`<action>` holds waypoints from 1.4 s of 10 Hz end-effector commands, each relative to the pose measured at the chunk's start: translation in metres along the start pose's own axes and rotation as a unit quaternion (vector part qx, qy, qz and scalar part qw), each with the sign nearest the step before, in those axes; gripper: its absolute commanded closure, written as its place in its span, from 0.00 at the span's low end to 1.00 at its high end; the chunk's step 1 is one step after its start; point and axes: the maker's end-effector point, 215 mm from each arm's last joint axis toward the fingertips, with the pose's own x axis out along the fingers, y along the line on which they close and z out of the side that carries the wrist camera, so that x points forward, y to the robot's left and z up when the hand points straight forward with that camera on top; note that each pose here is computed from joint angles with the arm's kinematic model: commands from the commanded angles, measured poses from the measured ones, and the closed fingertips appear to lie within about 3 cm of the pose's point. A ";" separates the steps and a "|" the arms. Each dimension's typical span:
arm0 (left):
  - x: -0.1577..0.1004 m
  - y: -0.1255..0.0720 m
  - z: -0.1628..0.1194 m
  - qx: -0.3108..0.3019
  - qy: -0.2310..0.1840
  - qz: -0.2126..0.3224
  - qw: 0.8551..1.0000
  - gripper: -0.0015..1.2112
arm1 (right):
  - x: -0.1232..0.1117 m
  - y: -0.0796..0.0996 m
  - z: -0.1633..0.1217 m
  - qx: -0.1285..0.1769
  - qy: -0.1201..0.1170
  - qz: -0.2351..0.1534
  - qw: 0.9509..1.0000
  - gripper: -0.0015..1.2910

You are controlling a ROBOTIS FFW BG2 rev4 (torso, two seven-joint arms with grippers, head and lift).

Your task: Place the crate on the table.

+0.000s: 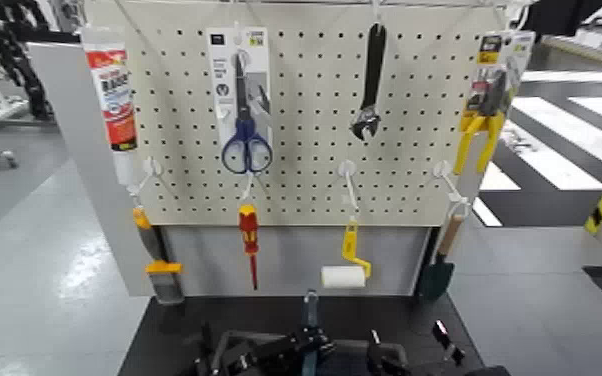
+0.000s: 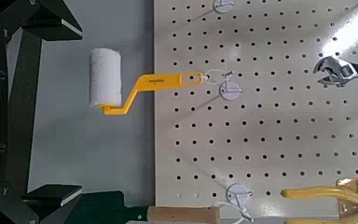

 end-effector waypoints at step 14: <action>-0.013 0.005 0.035 0.047 -0.022 0.038 0.998 0.97 | -0.001 0.002 -0.003 0.009 0.003 -0.001 1.000 0.11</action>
